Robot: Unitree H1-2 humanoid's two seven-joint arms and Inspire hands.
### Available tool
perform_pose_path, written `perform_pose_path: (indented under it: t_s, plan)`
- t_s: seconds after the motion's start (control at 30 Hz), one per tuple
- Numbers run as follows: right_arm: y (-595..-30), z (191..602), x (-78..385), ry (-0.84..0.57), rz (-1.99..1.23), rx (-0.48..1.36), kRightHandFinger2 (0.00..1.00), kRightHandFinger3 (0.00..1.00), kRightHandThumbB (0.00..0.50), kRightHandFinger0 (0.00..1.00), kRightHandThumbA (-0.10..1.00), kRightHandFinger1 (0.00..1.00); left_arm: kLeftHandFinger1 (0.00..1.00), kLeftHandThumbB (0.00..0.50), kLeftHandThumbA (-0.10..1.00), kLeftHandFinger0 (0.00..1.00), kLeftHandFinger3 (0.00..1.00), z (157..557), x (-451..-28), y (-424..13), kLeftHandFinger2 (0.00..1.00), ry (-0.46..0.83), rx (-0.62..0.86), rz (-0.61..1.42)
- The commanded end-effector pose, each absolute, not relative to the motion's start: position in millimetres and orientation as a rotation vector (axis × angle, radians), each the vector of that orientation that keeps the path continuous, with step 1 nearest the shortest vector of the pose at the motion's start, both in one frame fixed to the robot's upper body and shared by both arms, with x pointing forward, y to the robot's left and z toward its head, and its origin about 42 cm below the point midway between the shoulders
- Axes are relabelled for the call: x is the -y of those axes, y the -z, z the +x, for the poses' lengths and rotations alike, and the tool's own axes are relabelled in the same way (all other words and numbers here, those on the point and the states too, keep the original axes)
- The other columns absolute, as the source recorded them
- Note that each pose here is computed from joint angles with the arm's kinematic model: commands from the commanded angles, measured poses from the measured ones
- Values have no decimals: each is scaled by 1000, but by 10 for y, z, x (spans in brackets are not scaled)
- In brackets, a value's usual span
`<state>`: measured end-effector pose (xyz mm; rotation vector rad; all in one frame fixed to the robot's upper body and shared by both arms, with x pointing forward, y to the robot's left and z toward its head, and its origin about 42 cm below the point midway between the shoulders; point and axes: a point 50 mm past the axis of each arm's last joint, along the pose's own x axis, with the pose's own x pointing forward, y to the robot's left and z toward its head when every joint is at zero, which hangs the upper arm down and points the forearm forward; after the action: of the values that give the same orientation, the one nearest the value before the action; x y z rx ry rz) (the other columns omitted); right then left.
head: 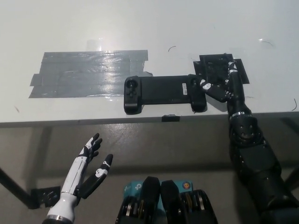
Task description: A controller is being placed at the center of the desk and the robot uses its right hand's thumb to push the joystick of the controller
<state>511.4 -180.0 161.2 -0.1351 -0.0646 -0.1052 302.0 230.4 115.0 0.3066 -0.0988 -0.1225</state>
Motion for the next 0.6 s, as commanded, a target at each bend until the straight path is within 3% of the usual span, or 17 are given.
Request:
perform_pose_path:
  t_s: [0.0,0.33,0.37,0.4,0.43,0.47,0.5,0.53,0.57]
  plan:
    - [-1937,5240,1877,198,-81,183,1000,1000,0,1000,-100,1000,1000,0,668,1000,1000,3064,-2292,-1307,1000,124,168,302]
    - [-1995,5204,1871,181,-77,215,1000,1000,0,1000,-100,1000,1000,0,642,1000,1000,3077,-2286,-1319,1000,126,179,309]
    - [-1999,5195,1874,171,-65,229,1000,1000,0,1000,60,1000,1000,0,639,1000,1000,3079,-2286,-1319,1000,127,179,307]
    - [-2012,5181,1880,152,-46,253,1000,1000,30,1000,388,1000,1000,0,636,1000,1000,3083,-2285,-1323,1000,127,178,302]
    - [-2026,5176,1884,139,-38,263,1000,1000,23,1000,519,1000,1000,0,634,1000,1000,3090,-2284,-1330,1000,128,179,299]
    - [-2071,5151,1878,120,-33,282,1000,1000,201,1000,806,1000,1000,0,630,1000,1000,3097,-2284,-1331,1000,129,182,299]
    - [-2123,5123,1867,102,-37,300,1000,1000,292,1000,922,1000,1000,0,626,1000,1000,3103,-2284,-1334,1000,129,185,298]
    - [-2217,5063,1844,66,-49,331,1000,1000,357,1000,1000,1000,1000,0,621,1000,1000,3114,-2285,-1338,1000,128,185,299]
    - [-2299,4994,1821,35,-59,366,1000,1000,384,1000,1000,1000,1000,0,615,1000,1000,3125,-2288,-1342,1000,129,185,301]
